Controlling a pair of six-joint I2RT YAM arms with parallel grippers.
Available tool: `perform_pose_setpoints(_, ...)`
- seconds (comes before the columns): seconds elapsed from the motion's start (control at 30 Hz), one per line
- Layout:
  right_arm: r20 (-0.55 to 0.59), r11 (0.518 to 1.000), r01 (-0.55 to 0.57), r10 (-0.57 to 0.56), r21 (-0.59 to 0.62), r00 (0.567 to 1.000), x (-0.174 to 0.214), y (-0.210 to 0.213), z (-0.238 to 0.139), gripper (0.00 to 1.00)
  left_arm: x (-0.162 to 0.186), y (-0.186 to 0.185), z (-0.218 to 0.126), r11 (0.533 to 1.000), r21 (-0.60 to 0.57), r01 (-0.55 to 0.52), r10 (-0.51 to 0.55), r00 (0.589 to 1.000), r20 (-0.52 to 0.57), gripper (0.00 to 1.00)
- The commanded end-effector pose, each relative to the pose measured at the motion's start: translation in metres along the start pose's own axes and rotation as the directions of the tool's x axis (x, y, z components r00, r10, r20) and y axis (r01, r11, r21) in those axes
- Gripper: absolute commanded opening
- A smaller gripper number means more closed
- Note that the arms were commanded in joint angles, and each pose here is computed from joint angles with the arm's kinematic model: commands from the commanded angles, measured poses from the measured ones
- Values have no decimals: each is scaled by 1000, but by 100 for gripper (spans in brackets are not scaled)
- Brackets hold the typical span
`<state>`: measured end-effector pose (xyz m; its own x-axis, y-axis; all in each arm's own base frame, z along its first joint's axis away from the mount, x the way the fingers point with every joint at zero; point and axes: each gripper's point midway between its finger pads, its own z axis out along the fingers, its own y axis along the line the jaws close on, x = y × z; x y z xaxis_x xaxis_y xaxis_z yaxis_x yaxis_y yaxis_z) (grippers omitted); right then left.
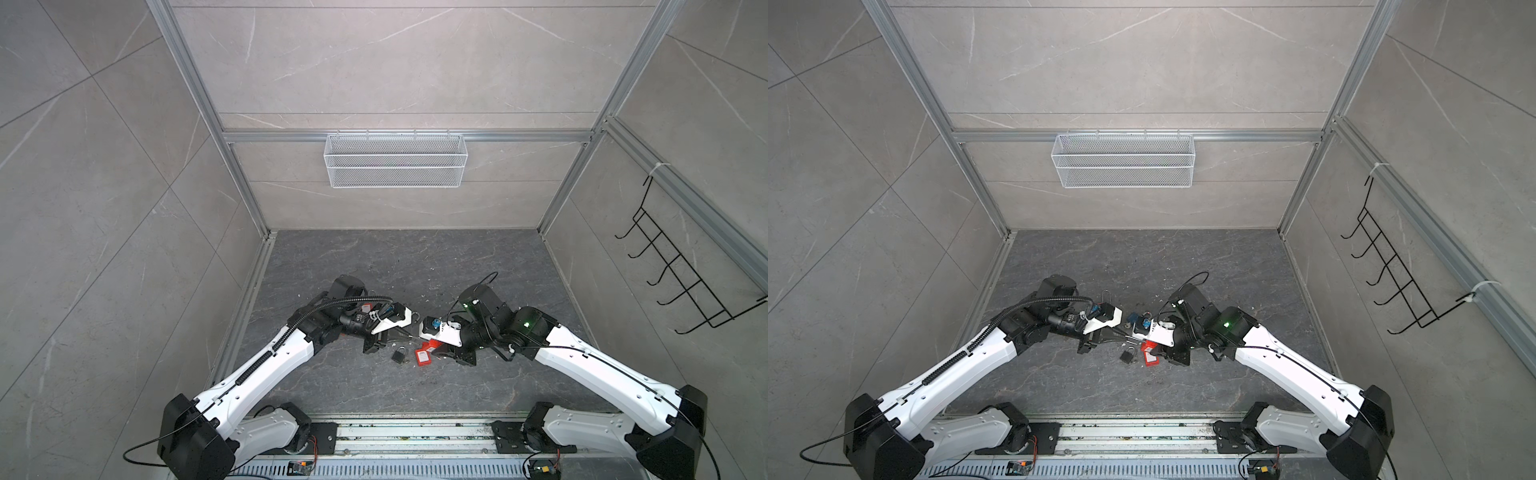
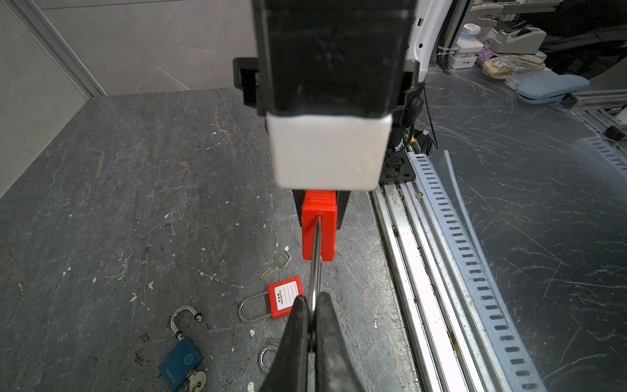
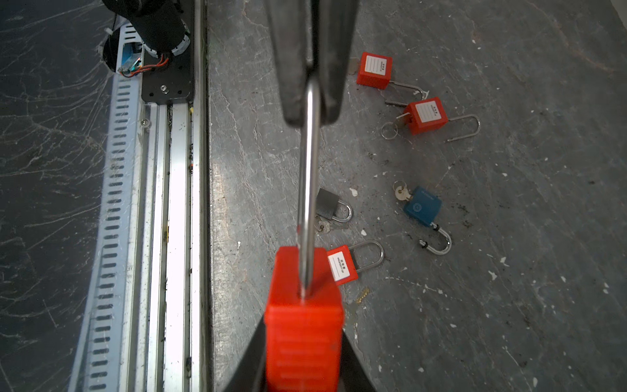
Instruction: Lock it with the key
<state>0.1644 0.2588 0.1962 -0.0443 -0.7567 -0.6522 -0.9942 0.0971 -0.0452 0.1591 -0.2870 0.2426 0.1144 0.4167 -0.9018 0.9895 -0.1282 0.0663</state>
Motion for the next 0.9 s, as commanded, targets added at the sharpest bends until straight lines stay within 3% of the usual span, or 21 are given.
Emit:
perform_pose_setpoints(0.0, 30, 999, 12, -11, -47, 999, -9, 12, -11, 18, -16, -2, -5, 999, -3, -46, 46, 998, 48, 0)
perform_pose_setpoints(0.13, 30, 999, 13, -11, -51, 999, -9, 12, -12, 13, -11, 2, -5, 999, -27, -40, 40, 999, 16, 0)
perform_pose_setpoints(0.2, 33, 999, 13, -11, -49, 999, -10, 12, -13, 12, -6, 5, -6, 998, -50, -37, 36, 999, -12, 30)
perform_pose_setpoints(0.27, 38, 999, 15, -13, -51, 999, -11, 13, -13, 11, -3, 5, -8, 997, -62, -37, 36, 999, -32, 45)
perform_pose_setpoints(0.3, 39, 999, 14, -12, -50, 999, -11, 13, -13, 11, -1, 5, -8, 997, -65, -37, 35, 999, -40, 47)
perform_pose_setpoints(0.43, 43, 998, 15, -13, -53, 999, -13, 12, -13, 10, 1, 4, -6, 999, -49, -23, 21, 999, -44, 44)
perform_pose_setpoints(0.67, 44, 998, 15, -13, -54, 999, -17, 7, -8, 7, -4, -1, -2, 1000, -8, -13, 12, 1000, -15, 25)
perform_pose_setpoints(0.87, 61, 998, 29, -25, -49, 998, -24, 4, -8, 5, -10, -7, -1, 999, 36, 8, -9, 1000, 16, 18)
